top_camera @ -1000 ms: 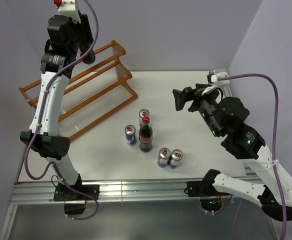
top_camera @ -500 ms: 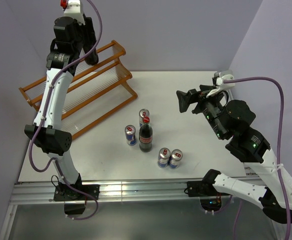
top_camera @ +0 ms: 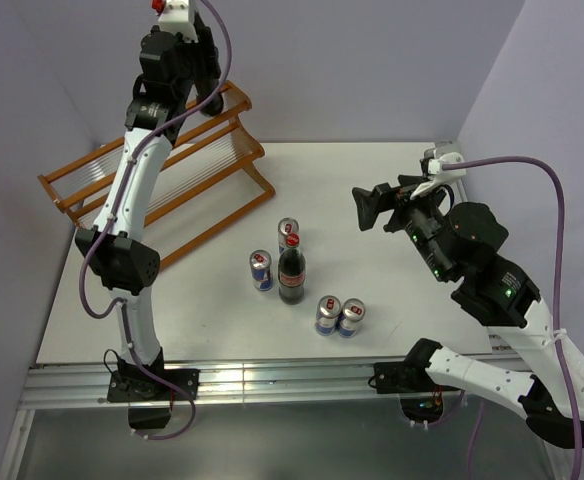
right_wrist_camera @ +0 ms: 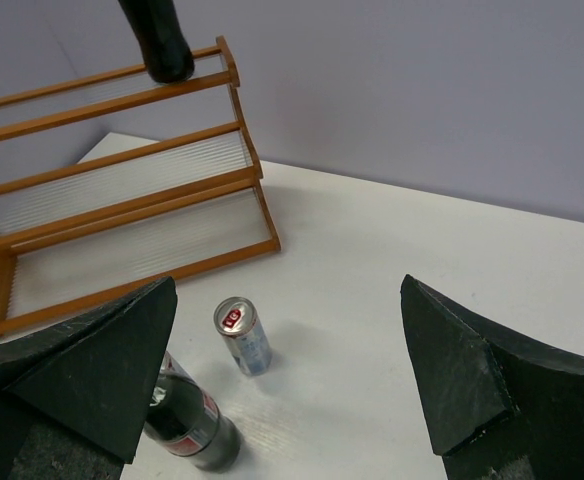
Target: Place and organize the beverage onto the shelf
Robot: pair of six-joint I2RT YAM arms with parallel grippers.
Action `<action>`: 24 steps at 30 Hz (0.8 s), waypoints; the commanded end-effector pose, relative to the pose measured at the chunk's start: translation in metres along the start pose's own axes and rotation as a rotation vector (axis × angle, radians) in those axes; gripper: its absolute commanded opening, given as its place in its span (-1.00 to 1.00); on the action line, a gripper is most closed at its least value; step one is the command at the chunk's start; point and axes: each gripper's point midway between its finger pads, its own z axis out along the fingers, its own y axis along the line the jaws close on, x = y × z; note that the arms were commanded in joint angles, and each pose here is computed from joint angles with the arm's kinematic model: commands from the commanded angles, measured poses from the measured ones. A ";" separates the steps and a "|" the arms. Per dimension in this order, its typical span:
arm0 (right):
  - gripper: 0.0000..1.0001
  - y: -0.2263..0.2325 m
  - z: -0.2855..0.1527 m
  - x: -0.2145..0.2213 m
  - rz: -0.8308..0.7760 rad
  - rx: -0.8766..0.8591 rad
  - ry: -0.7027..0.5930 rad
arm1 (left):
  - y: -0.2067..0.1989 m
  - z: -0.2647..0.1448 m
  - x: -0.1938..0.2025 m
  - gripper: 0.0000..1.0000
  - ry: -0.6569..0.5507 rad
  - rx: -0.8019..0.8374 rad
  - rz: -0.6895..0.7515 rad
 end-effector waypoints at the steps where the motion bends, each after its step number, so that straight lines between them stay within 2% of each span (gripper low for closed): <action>1: 1.00 -0.003 -0.002 -0.002 0.008 0.007 -0.012 | -0.025 -0.007 -0.073 -0.99 -0.238 0.066 -0.049; 8: 1.00 0.000 0.000 0.003 0.000 -0.002 0.000 | -0.041 0.015 -0.037 -0.99 -0.180 0.093 -0.053; 15: 1.00 0.001 0.002 0.005 -0.002 -0.010 0.000 | -0.044 0.021 -0.021 -0.99 -0.151 0.104 -0.046; 16: 1.00 0.002 0.002 0.004 -0.002 -0.012 -0.002 | -0.045 0.022 -0.019 -0.92 -0.148 0.105 -0.041; 19: 1.00 0.002 0.003 0.006 -0.005 -0.011 0.005 | -0.045 0.023 -0.016 -0.48 -0.136 0.103 -0.028; 20: 1.00 0.002 0.003 0.006 -0.005 -0.010 0.005 | -0.045 0.022 -0.016 -0.23 -0.135 0.101 -0.024; 24: 1.00 0.002 0.004 0.007 -0.004 -0.011 0.007 | -0.043 0.020 -0.015 0.19 -0.131 0.096 -0.013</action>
